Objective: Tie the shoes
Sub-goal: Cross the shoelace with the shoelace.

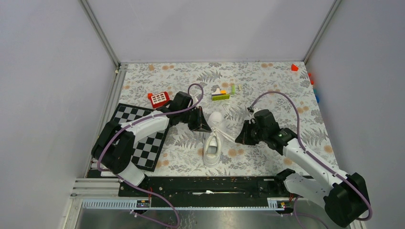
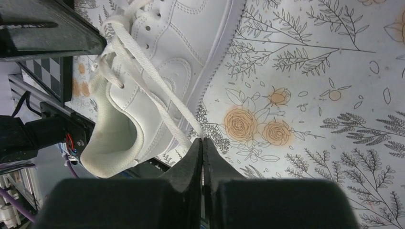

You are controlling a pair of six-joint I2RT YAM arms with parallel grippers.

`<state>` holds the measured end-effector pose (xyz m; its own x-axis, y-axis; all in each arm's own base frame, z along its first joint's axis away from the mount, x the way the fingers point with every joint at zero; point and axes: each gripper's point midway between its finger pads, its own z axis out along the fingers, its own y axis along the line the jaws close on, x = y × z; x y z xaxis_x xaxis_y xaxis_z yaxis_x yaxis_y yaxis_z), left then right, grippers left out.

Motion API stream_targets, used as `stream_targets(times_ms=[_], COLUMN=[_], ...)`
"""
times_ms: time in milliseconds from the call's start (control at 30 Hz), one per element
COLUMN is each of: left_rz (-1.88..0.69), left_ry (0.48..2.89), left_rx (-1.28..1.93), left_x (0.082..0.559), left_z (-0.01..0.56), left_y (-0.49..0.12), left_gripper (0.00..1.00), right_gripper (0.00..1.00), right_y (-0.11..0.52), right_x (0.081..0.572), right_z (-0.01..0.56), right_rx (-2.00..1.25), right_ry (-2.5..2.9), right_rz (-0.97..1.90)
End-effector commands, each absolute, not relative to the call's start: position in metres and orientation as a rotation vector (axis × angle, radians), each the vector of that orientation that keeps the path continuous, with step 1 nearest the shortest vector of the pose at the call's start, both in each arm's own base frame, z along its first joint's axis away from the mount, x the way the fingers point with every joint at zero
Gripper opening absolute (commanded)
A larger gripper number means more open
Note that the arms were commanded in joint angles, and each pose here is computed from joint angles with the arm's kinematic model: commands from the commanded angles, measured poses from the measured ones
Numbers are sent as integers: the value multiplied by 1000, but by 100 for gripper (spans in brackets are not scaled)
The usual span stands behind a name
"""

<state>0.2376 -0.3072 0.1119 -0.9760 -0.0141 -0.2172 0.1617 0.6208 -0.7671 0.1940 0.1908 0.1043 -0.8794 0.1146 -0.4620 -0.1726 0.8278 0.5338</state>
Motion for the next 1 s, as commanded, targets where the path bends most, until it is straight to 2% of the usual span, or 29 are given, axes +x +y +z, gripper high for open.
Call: stream_targets(times_ms=[0, 33, 67, 100, 167, 233, 500, 967], left_rz=[-1300, -1300, -1300, -1300, -1301, -1302, -1303, -1301], left_ry=[2606, 2606, 2604, 2604, 2603, 2600, 2603, 2615], left_rx=[170, 170, 171, 171, 170, 170, 168, 168], left_x=[238, 239, 239, 239, 239, 239, 238, 239], left_z=[127, 127, 128, 128, 128, 129, 130, 126], left_y=[-308, -308, -309, -309, -308, -308, -308, -310], left_gripper=[0, 0, 0, 0, 0, 0, 0, 0], right_gripper=[0, 5, 19, 28, 38, 44, 45, 46], right_y=[193, 194, 194, 196, 198, 201, 228, 257], right_x=[190, 190, 192, 195, 203, 214, 248, 260], right_z=[107, 107, 108, 110, 115, 123, 139, 115], right_rx=[-44, -55, -66, -79, -101, -119, -198, -315], right_ry=[2527, 2532, 2538, 2538, 2529, 2511, 2481, 2570], right_rz=[815, 816, 810, 805, 785, 769, 804, 853])
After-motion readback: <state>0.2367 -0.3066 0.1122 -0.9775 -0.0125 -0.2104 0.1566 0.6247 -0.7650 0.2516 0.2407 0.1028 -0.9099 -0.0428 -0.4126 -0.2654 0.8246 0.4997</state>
